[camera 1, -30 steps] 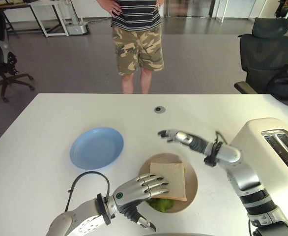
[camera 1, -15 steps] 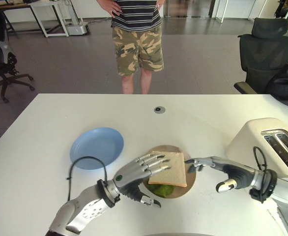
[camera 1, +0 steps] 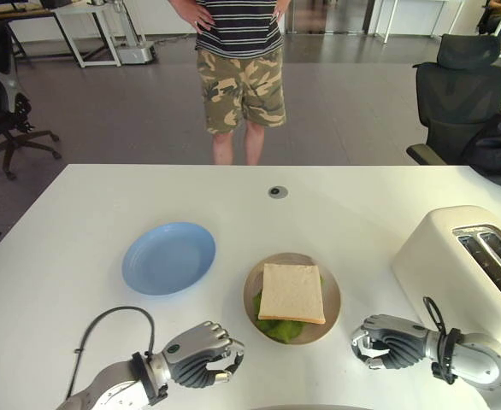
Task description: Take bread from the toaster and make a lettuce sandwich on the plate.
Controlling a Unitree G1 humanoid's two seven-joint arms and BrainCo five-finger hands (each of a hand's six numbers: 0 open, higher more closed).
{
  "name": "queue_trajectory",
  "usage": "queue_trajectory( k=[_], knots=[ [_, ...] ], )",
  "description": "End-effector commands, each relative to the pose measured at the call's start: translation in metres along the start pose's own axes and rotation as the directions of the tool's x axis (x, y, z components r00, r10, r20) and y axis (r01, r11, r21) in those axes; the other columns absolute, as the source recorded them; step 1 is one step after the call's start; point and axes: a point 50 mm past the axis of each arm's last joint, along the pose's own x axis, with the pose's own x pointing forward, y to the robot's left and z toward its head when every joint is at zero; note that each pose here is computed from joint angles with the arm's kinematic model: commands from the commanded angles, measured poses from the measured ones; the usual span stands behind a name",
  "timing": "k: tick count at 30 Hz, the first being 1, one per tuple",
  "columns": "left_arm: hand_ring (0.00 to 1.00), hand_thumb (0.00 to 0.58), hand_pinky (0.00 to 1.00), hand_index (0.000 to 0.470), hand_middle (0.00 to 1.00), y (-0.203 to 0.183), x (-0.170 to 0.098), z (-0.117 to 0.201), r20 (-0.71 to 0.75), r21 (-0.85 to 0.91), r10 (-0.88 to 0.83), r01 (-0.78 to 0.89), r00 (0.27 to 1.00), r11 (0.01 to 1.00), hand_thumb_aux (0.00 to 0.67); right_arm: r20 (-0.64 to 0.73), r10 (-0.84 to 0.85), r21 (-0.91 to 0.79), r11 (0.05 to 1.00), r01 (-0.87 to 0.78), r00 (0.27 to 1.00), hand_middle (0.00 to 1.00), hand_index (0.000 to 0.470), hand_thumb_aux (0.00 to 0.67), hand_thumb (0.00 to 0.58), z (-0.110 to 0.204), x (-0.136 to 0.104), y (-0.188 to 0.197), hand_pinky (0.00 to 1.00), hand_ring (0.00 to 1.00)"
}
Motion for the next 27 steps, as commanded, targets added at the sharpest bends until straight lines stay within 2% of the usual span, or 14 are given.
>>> queue_trajectory(
  k=[1,7,12,18,22,27],
  knots=[
    [1.0,0.58,1.0,0.47,1.0,-0.006,0.023,-0.006,-0.026,0.052,0.051,-0.05,0.998,0.997,0.67,-0.019,0.016,0.04,0.999,-0.015,1.0,1.0,0.47,0.67,0.58,-0.011,0.027,0.023,1.0,1.0],
    [1.0,0.58,1.0,0.47,1.0,0.001,0.059,-0.023,-0.099,0.112,0.232,-0.221,0.968,0.969,0.67,-0.085,-0.067,0.117,0.99,0.077,0.994,1.0,0.47,0.67,0.58,-0.029,0.059,0.036,1.0,1.0],
    [1.0,0.58,1.0,0.47,1.0,0.018,0.109,-0.053,-0.168,0.184,0.301,-0.27,0.939,0.945,0.67,-0.198,-0.181,0.147,0.966,0.212,0.963,1.0,0.47,0.67,0.58,-0.054,0.085,0.013,1.0,1.0],
    [1.0,0.58,1.0,0.47,1.0,0.037,0.15,-0.063,-0.167,0.209,0.331,-0.294,0.929,0.933,0.67,-0.17,-0.301,0.105,0.941,0.321,0.938,1.0,0.47,0.67,0.58,-0.052,0.11,-0.023,1.0,1.0],
    [1.0,0.58,1.0,0.47,1.0,0.041,0.149,-0.068,-0.16,0.215,0.36,-0.324,0.919,0.921,0.67,-0.139,-0.339,0.102,0.93,0.354,0.93,1.0,0.47,0.67,0.58,-0.047,0.111,-0.028,1.0,1.0],
    [1.0,0.58,1.0,0.47,1.0,0.05,0.128,-0.06,-0.116,0.227,0.436,-0.404,0.892,0.886,0.67,-0.108,-0.446,0.077,0.888,0.454,0.889,1.0,0.47,0.67,0.58,-0.04,0.099,-0.042,1.0,1.0]
  ],
)
